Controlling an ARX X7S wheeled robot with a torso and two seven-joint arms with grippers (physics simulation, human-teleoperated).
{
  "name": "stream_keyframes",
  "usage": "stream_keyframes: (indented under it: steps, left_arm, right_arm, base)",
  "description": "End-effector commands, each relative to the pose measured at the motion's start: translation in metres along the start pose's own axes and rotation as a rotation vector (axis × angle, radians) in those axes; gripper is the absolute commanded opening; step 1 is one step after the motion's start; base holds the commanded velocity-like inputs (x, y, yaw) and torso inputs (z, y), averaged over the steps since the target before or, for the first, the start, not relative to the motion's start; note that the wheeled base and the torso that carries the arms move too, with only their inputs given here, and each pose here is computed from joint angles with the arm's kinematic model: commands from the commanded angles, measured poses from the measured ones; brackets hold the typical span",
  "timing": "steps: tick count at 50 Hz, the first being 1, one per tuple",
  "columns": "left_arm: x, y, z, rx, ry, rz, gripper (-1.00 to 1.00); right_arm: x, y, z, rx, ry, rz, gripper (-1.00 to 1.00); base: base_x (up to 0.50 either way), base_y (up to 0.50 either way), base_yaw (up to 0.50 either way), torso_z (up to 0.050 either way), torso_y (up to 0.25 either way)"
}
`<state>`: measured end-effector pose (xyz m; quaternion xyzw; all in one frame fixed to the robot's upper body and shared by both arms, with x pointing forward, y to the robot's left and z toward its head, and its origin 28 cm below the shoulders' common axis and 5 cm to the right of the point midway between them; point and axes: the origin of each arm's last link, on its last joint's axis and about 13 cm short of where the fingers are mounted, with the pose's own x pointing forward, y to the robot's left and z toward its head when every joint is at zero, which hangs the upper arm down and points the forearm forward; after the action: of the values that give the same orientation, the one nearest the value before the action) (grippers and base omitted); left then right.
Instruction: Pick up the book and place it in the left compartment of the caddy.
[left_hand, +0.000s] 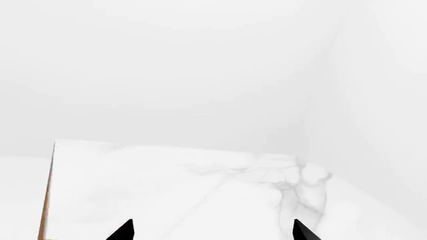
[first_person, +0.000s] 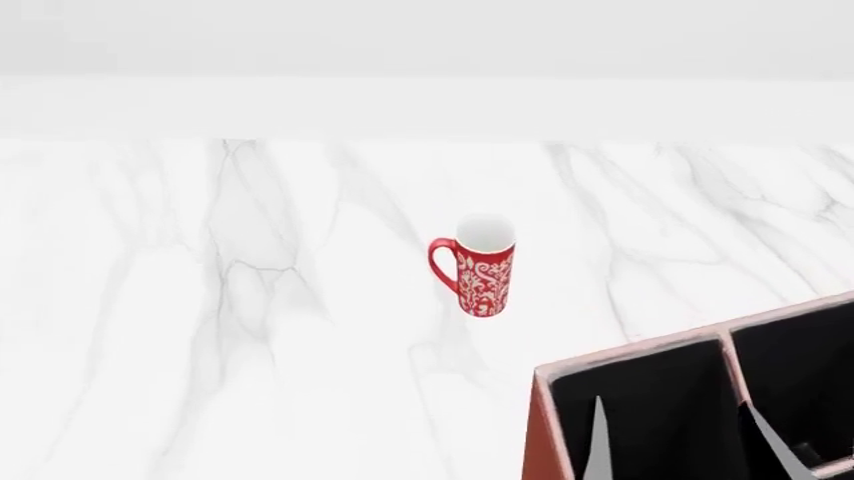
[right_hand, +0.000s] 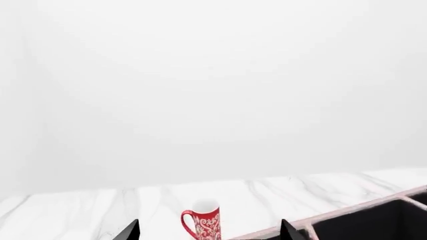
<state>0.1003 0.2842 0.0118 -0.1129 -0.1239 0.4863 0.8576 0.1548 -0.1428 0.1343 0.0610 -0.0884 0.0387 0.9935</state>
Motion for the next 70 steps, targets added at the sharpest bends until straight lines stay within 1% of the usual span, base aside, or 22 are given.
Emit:
stream_keyframes:
  steps: [1,7,17,19,21,23,24,27,28,37,40,48,53,57,58,59,61,62,64,66,68,70]
  left_arm:
    - [-0.006,-0.002,-0.002,0.014,-0.013,-0.103,1.0]
    - [-0.006,-0.002,-0.001,0.015,-0.015,-0.104,1.0]
    - [-0.006,-0.002,-0.001,0.013,-0.019,-0.105,1.0]
    - [-0.006,-0.002,-0.001,0.013,-0.02,-0.105,1.0]
    - [-0.006,-0.001,-0.001,0.013,-0.019,-0.105,1.0]
    - [-0.006,-0.002,-0.001,0.013,-0.019,-0.105,1.0]
    - [-0.006,-0.001,-0.001,0.013,-0.019,-0.105,1.0]
    - [-0.006,-0.001,-0.001,0.013,-0.02,-0.104,1.0]
    - [-0.006,-0.001,-0.001,0.013,-0.02,-0.104,1.0]
    - [-0.006,-0.002,-0.001,0.011,-0.022,-0.105,1.0]
    - [-0.006,-0.001,-0.001,0.012,-0.021,-0.102,1.0]
    - [-0.006,-0.001,-0.001,0.014,-0.02,-0.101,1.0]
    - [-0.006,-0.001,-0.001,0.015,-0.019,-0.1,1.0]
    - [-0.006,-0.001,-0.002,0.016,-0.017,-0.099,1.0]
    - [-0.006,-0.002,-0.002,0.017,-0.017,-0.101,1.0]
    - [-0.006,-0.002,-0.002,0.017,-0.017,-0.101,1.0]
    - [-0.006,-0.002,-0.002,0.018,-0.016,-0.101,1.0]
    - [-0.006,-0.002,-0.002,0.021,-0.016,-0.102,1.0]
    - [-0.006,-0.002,-0.001,0.021,-0.018,-0.1,1.0]
    - [-0.006,-0.001,-0.002,0.019,-0.017,-0.097,1.0]
    - [-0.006,-0.002,-0.002,0.023,-0.017,-0.099,1.0]
    - [-0.006,-0.002,-0.002,0.024,-0.017,-0.1,1.0]
  right_arm:
    - [0.0,0.0,-0.002,-0.001,-0.009,0.01,1.0]
    - [0.0,0.001,-0.003,-0.01,0.013,0.005,1.0]
    - [-0.002,0.005,-0.005,-0.046,0.032,0.02,1.0]
    - [-0.003,0.006,-0.004,-0.036,0.031,0.033,1.0]
    - [-0.006,0.007,-0.002,-0.007,-0.008,0.078,1.0]
    - [-0.005,0.008,-0.004,-0.061,-0.004,0.072,1.0]
    - [-0.006,0.009,-0.005,-0.036,0.017,0.076,1.0]
    - [-0.004,0.009,-0.007,-0.089,0.026,0.056,1.0]
    - [-0.005,0.009,-0.006,-0.045,0.024,0.063,1.0]
    - [-0.003,0.008,-0.006,-0.043,0.027,0.049,1.0]
    - [-0.003,0.006,-0.006,-0.031,0.027,0.033,1.0]
    - [0.002,0.0,-0.006,-0.056,0.047,0.004,1.0]
    - [0.009,-0.004,0.001,-0.121,0.042,0.01,1.0]
    - [0.02,-0.011,0.013,-0.195,0.046,0.056,1.0]
    - [0.022,-0.012,0.017,-0.204,0.064,0.122,1.0]
    - [0.026,-0.014,0.019,-0.249,0.063,0.137,1.0]
    - [0.033,-0.016,0.022,-0.265,0.067,0.159,1.0]
    - [0.043,-0.021,0.028,-0.294,0.061,0.154,1.0]
    - [0.05,-0.024,0.033,-0.283,0.071,0.164,1.0]
    - [0.058,-0.03,0.04,-0.302,0.083,0.179,1.0]
    - [0.063,-0.035,0.041,-0.352,0.097,0.201,1.0]
    - [0.067,-0.038,0.039,-0.365,0.107,0.216,1.0]
  base:
    - [0.5,0.0,0.0,0.0,0.0]
    - [0.49,0.0,0.0,0.0,0.0]
    - [0.0,0.0,0.0,0.0,0.001]
    - [0.0,0.0,0.0,0.0,0.0]
    - [0.0,0.0,0.0,0.0,0.0]
    - [0.0,0.0,0.0,0.0,0.0]
    - [0.0,0.0,0.0,0.0,0.0]
    - [-0.16,0.0,0.0,0.0,0.0]
    - [-0.5,0.0,0.0,0.0,0.0]
    - [-0.47,0.0,0.0,0.0,0.0]
    - [0.0,0.0,0.0,0.0,0.0]
    - [0.0,0.0,0.0,0.0,0.0]
    - [0.0,0.0,0.0,0.0,0.0]
    - [0.0,0.0,0.0,0.0,0.0]
    - [0.0,0.0,0.0,0.0,0.0]
    - [0.0,0.0,0.0,0.0,0.0]
    - [0.0,0.0,0.0,0.0,0.0]
    - [0.0,0.0,0.0,0.0,0.0]
    - [0.0,0.0,0.0,0.0,0.0]
    - [0.0,0.0,0.0,0.0,0.0]
    - [0.0,0.0,0.0,0.0,0.0]
    - [0.0,0.0,0.0,0.0,0.0]
